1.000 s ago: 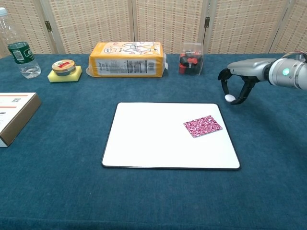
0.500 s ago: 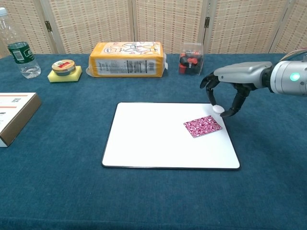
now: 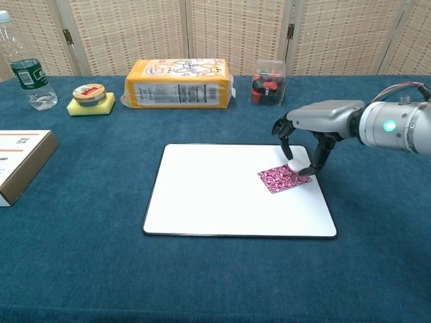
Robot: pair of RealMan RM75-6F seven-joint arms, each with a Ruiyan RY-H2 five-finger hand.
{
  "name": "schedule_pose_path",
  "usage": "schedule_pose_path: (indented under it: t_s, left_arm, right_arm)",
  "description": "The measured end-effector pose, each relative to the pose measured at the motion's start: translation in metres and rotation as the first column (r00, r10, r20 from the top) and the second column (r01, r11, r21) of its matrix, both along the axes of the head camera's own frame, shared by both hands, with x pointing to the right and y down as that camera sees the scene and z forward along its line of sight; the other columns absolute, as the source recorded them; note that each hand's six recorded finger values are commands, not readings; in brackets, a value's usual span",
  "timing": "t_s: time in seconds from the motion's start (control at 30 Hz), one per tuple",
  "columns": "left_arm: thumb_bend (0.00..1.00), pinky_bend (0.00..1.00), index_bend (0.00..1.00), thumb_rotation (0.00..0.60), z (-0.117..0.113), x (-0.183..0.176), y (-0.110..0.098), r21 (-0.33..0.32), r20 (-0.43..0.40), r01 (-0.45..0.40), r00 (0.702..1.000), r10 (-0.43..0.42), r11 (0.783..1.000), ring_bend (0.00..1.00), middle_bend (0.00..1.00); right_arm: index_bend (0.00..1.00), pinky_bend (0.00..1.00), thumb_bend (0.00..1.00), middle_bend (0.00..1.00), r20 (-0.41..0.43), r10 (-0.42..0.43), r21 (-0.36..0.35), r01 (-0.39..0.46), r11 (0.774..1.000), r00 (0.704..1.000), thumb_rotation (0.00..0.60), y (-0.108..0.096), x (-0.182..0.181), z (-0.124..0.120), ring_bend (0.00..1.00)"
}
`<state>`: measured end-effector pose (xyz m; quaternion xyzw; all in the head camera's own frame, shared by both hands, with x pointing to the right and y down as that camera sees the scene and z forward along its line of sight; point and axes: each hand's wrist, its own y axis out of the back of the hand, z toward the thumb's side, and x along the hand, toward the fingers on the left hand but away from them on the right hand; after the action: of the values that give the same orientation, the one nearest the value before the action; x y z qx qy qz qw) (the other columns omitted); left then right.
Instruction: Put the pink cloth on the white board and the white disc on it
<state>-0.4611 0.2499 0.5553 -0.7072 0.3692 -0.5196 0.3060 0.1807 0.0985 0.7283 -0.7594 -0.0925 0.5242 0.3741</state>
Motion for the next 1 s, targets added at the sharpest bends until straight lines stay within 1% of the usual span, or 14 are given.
schedule_pose_path:
  t_s: [0.1,0.2,0.3,0.37,0.47,0.6,0.7,0.87,1.0]
  left_arm:
    - [0.29,0.22,0.0,0.6,-0.001,-0.001,0.0,0.004,-0.004,0.002,1.0,-0.002,1.0,0.1,0.04]
    - [0.29,0.22,0.0,0.6,-0.003,-0.002,0.0,0.007,-0.008,0.004,1.0,-0.004,1.0,0.1,0.04]
    - [0.29,0.22,0.0,0.6,-0.003,-0.003,-0.001,0.008,-0.01,0.007,1.0,-0.007,1.0,0.1,0.04]
    - [0.29,0.22,0.0,0.6,-0.004,-0.004,-0.001,0.01,-0.01,0.01,1.0,-0.01,1.0,0.1,0.04]
    - [0.29,0.22,0.0,0.6,-0.004,-0.004,-0.001,0.013,-0.011,0.009,1.0,-0.008,1.0,0.1,0.04]
    - [0.29,0.22,0.0,0.6,-0.005,-0.002,0.0,0.015,-0.008,0.003,1.0,-0.003,1.0,0.1,0.04]
    - [0.29,0.22,0.0,0.6,-0.003,-0.003,0.0,0.012,0.001,0.001,1.0,-0.001,1.0,0.1,0.04]
    - [0.29,0.22,0.0,0.6,-0.002,-0.004,-0.001,0.014,0.014,0.007,1.0,-0.008,1.0,0.1,0.04]
    - [0.29,0.22,0.0,0.6,0.0,-0.002,0.0,0.016,0.029,0.001,1.0,-0.001,1.0,0.1,0.04]
  right_arm:
    - [0.55,0.0,0.18,0.13,-0.001,-0.004,0.0,0.004,1.0,1.0,0.6,-0.001,-0.004,0.003,0.0]
    - [0.49,0.0,0.18,0.11,-0.009,-0.008,-0.01,0.008,1.0,1.0,0.6,-0.002,-0.005,0.007,0.0]
    - [0.32,0.0,0.15,0.08,-0.021,-0.017,-0.026,0.016,1.0,1.0,0.6,-0.001,-0.006,0.008,0.0]
    - [0.25,0.0,0.14,0.06,-0.028,-0.023,-0.037,0.022,0.999,0.999,0.6,0.0,-0.005,0.008,0.0]
    - [0.19,0.0,0.13,0.05,-0.037,-0.035,-0.039,0.034,0.999,0.999,0.6,0.001,-0.004,0.007,0.0]
    - [0.16,0.0,0.13,0.04,-0.033,-0.026,-0.033,0.025,0.999,0.999,0.6,-0.001,-0.002,0.002,0.0]
    - [0.16,0.0,0.13,0.04,-0.02,-0.001,-0.018,0.001,1.0,1.0,0.6,-0.006,0.005,-0.008,0.0]
    - [0.15,0.0,0.13,0.04,0.023,0.087,0.035,-0.087,0.996,0.996,0.6,-0.014,0.032,-0.035,0.0]
    - [0.15,0.0,0.12,0.03,0.063,0.163,0.1,-0.169,0.98,0.985,0.6,-0.013,0.063,-0.054,0.0]
